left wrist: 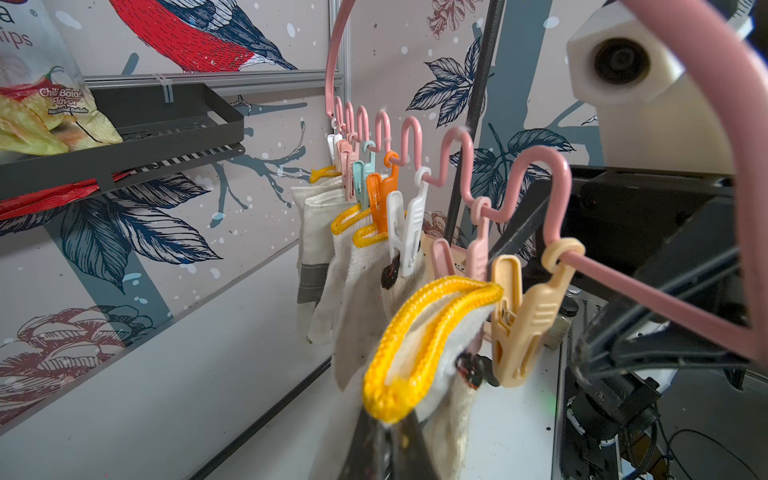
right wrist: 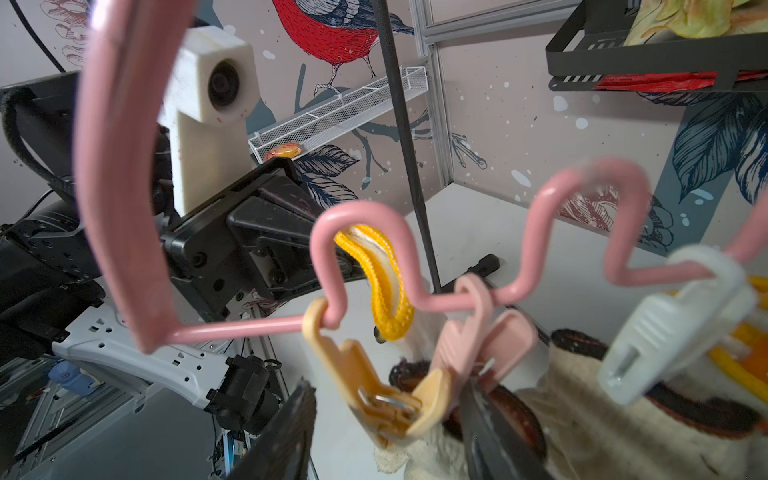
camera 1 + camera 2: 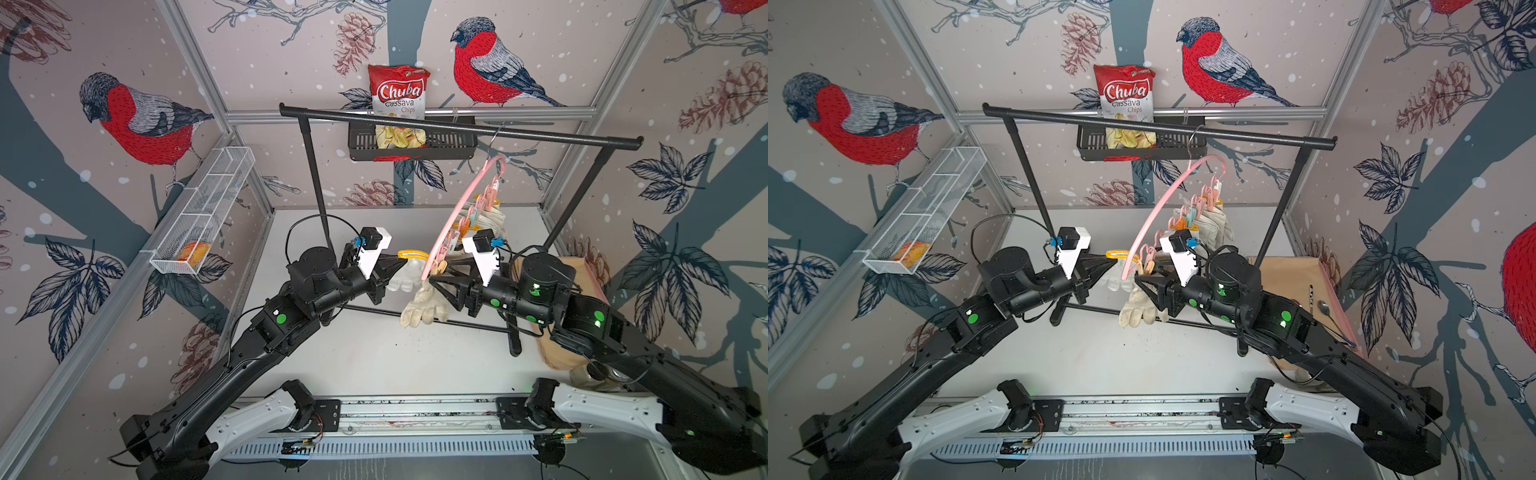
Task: Clip the gloves onto a hanger to dry
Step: Open the clamp at the hanger.
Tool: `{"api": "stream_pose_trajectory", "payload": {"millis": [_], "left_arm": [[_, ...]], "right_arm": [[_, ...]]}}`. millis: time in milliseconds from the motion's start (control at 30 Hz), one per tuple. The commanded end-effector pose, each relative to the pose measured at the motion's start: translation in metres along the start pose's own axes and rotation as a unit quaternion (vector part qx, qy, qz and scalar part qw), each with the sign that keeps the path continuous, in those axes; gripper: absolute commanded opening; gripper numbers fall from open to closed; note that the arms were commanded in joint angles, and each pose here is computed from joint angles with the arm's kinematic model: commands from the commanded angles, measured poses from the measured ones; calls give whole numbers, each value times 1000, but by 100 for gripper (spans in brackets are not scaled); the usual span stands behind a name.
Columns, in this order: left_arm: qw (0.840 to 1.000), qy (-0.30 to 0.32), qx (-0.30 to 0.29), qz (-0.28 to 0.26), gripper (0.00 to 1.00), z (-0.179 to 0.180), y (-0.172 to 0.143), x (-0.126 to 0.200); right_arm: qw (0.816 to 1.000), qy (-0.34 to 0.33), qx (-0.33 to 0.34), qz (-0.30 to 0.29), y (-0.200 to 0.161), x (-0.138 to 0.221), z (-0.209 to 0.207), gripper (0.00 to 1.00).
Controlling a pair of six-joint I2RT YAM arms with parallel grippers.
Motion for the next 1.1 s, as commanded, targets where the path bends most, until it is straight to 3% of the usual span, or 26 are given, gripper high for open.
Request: {"api": "stream_pose_trajectory", "payload": {"millis": [0, 467, 1067], "left_arm": [[1000, -3, -4, -14, 0, -1, 6, 2], [1000, -1, -6, -15, 0, -1, 6, 3], [1000, -3, -7, -14, 0, -1, 5, 2]], "right_arm": [[1000, 4, 1, -24, 10, 0, 3, 56], [1000, -4, -3, -31, 13, -6, 9, 50], [996, -90, 1, -13, 12, 17, 2, 51]]}}
Point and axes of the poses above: each gripper's point midway between its finger pads, its own x axis back along the fingers, its own z axis along the line the jaws close on, y = z × x, the point moved 8 cm from there along x, back along the fingers, and after that the axes turned 2 degrees about -x, right-handed, at the moved point
